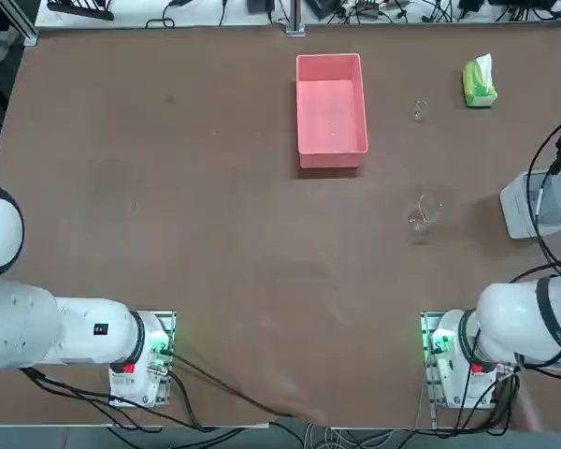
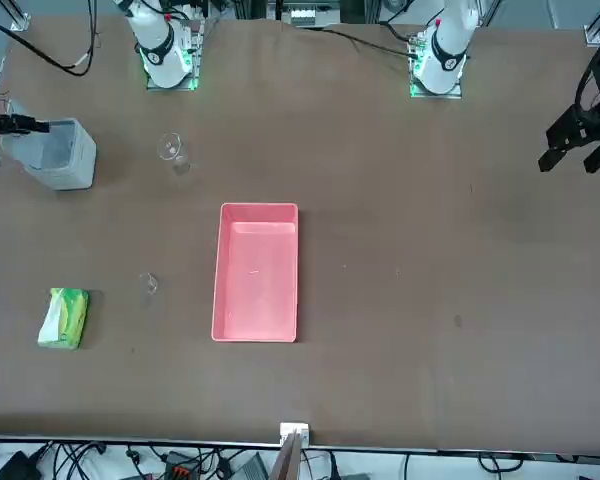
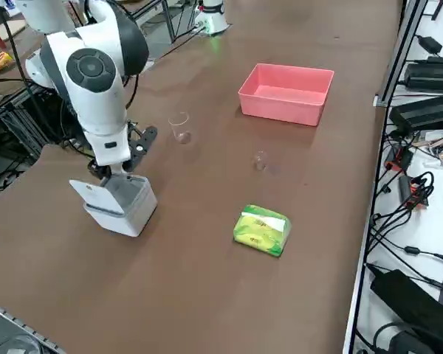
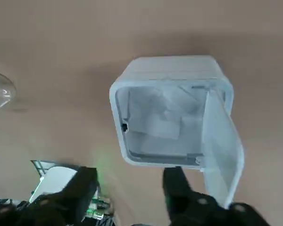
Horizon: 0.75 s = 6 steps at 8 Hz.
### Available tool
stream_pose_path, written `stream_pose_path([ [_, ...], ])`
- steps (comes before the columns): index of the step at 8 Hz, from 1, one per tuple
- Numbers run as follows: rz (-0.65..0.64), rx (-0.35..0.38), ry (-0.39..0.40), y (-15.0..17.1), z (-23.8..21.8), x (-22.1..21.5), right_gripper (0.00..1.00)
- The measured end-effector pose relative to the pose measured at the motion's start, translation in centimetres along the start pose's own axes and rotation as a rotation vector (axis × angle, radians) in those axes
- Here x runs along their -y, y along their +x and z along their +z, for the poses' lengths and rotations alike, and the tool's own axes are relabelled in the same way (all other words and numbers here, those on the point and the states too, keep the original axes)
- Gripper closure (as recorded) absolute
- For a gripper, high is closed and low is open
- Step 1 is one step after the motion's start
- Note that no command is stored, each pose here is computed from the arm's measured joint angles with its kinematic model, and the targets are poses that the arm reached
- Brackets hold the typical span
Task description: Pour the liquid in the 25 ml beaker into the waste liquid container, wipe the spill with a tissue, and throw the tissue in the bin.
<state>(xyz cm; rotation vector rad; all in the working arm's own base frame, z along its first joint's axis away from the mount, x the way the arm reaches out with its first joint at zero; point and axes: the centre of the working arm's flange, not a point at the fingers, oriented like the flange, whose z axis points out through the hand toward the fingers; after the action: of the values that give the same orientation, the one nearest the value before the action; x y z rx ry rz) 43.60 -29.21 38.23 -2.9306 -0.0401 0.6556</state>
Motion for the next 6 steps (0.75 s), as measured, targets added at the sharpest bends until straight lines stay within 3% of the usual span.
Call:
stream_pose_path([
  [1, -0.028, -0.039, -0.038, 1.1, -2.4, 1.1, 0.00],
  [4, -0.149, -0.156, -0.157, 4.5, -12.0, 9.4, 0.00],
  [6, -0.097, -0.214, -0.180, 5.1, -16.9, 15.6, 0.00],
])
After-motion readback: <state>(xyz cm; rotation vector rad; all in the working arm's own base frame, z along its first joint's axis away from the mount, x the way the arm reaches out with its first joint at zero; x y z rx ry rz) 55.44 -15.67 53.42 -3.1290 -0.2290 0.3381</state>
